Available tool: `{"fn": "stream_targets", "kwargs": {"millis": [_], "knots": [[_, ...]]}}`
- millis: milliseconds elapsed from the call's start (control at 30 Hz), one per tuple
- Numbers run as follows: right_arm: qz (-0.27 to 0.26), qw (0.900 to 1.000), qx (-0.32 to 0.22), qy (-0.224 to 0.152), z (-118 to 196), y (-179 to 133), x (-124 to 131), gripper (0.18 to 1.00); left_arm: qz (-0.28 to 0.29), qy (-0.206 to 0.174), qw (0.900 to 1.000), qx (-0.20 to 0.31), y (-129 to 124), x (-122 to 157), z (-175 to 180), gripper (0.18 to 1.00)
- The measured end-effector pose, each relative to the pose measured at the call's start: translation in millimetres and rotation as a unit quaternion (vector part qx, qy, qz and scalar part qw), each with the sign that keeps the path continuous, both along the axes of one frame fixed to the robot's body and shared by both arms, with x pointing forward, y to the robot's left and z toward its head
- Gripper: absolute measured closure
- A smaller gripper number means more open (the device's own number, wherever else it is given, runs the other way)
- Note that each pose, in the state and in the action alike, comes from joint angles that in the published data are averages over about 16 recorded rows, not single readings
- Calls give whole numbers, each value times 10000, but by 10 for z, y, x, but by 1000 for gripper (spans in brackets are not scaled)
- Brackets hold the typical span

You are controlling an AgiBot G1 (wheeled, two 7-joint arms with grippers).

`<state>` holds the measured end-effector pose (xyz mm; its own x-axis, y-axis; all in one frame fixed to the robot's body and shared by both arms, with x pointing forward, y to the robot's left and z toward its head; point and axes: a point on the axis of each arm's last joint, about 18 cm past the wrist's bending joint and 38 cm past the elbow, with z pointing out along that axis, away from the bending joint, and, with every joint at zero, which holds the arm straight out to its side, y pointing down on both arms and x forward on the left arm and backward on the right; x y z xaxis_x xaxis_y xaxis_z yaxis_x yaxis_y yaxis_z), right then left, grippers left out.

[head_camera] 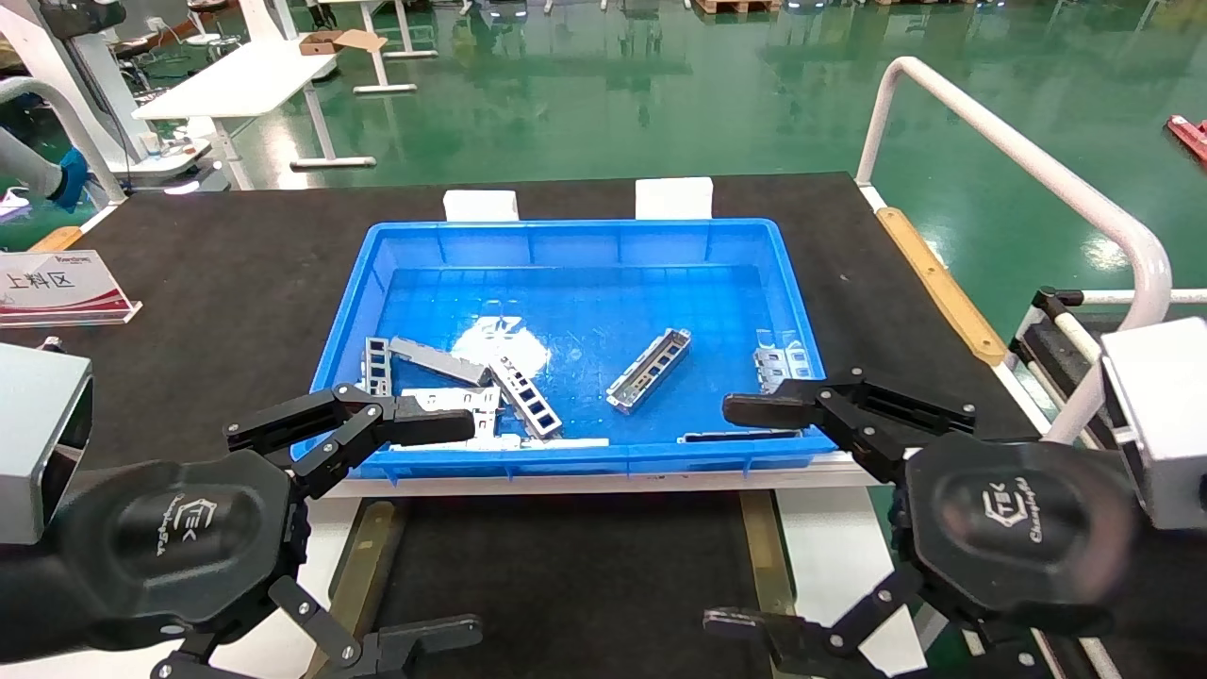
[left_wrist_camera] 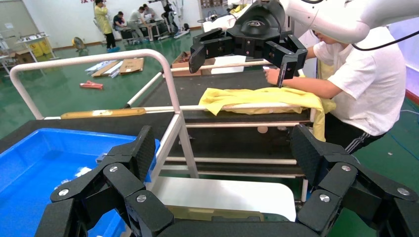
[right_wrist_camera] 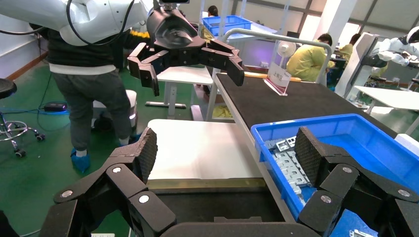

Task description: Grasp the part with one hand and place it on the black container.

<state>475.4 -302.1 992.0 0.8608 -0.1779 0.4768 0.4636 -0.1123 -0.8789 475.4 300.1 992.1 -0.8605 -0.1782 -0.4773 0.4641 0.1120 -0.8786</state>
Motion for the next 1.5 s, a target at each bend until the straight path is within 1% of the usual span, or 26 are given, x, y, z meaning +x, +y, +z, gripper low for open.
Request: {"fn": "stream_targets", "kwargs": {"millis": [1167,1500], "knots": [[-4,10000,-5,-3,-1,-1,1,178,2,-9,10000,1,-2,3,3,184],[-5,10000,-4,-3,0,-1,2,178,68,-72,10000,5,-32,121,39,184]]}}
